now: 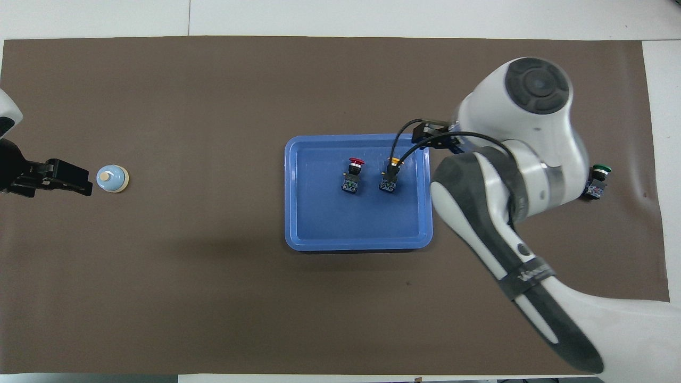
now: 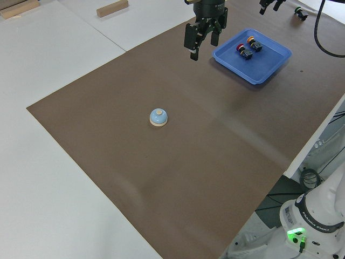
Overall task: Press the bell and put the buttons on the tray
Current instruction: 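Carry the red button into the tray beside the yellow one and release, then withdraw the right gripper from the tray toward the green button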
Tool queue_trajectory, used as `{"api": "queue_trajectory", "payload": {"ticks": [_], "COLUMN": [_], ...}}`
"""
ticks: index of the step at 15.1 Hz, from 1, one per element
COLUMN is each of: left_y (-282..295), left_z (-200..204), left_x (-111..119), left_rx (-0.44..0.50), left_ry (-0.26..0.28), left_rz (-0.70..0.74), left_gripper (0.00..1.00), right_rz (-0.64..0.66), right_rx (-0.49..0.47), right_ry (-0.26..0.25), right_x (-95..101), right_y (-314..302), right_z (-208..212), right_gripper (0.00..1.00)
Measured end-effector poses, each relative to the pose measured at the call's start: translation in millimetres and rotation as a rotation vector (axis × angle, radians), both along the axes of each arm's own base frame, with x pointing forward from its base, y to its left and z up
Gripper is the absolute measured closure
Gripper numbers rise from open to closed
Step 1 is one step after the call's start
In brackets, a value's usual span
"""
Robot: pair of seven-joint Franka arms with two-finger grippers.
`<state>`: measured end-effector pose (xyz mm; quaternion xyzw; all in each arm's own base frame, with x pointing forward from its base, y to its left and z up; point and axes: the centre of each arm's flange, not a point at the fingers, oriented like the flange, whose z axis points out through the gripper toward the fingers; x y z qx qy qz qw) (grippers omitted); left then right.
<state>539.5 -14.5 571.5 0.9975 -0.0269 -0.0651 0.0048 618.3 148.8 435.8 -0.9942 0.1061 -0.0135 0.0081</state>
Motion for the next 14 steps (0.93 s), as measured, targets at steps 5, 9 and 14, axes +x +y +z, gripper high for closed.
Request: {"api": "queue_trajectory", "payload": {"ticks": [5,9,14], "left_y": [0.0,0.0,0.0], "left_z": [0.0,0.0,0.0], "left_x": [0.0,0.0,0.0], "left_rx": [0.000,0.000,0.000], "left_ry": [0.000,0.000,0.000], "left_rz": [0.000,0.000,0.000], "left_gripper": [0.00,0.00,0.00], "right_rz": [0.119,0.116,0.058], "right_rx": [-0.010,-0.022,-0.063], "right_ry": [0.028,-0.015,-0.119], "right_x": [7.6,-13.2,-63.1], "right_y": [-185.4,-284.5,-329.7], "right_z": [-8.8,-39.9,-103.7], "right_gripper": [0.00,0.00,0.00]}}
